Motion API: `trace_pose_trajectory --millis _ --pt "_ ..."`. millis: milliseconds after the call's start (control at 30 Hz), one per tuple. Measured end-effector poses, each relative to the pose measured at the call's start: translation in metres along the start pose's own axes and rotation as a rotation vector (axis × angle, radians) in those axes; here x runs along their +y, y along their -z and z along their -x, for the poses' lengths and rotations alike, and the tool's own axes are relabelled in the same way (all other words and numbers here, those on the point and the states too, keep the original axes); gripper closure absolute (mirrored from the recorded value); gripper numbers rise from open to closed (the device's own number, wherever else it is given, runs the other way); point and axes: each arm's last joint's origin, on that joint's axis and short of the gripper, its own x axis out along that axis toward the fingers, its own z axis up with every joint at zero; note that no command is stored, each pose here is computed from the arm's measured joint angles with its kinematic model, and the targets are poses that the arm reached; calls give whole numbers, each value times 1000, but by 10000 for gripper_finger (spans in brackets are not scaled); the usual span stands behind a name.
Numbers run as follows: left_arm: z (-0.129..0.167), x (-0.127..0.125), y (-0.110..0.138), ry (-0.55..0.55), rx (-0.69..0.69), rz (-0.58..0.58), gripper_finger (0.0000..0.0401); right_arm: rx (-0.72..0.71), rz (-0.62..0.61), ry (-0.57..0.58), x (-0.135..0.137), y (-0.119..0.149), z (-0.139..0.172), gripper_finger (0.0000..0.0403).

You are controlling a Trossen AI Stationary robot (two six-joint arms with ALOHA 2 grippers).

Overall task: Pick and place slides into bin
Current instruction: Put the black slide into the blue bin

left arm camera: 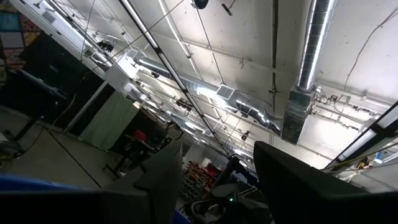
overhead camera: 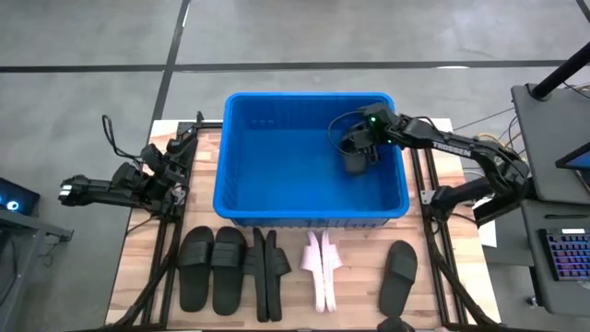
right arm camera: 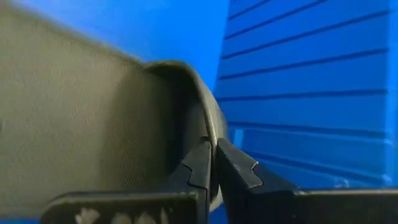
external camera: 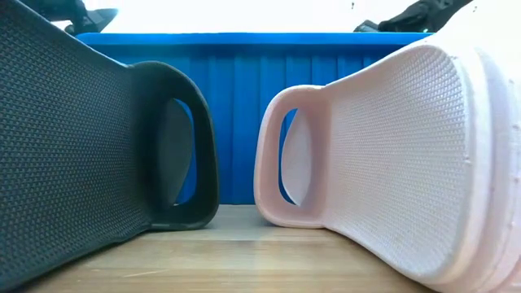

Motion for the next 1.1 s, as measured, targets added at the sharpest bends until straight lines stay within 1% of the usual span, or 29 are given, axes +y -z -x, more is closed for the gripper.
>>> trace_pose_trajectory --millis 167,267,433,600,733,867,1100 --pt "0 1 1 -3 2 1 217 37 75 -53 2 3 -18 391" --pt "0 1 1 -3 3 1 217 68 94 -69 2 6 -27 391" --pt "1 1 2 -3 4 0 217 140 85 -86 2 15 -39 390" --pt "1 1 2 -4 4 1 217 255 88 -72 2 21 -47 383" --pt "1 1 2 -5 4 -1 217 287 92 -73 3 24 -48 357" --pt "1 1 2 -5 4 -1 217 290 94 -73 3 24 -47 320" --pt "1 1 2 -5 5 -2 217 308 43 -69 4 24 -46 236"
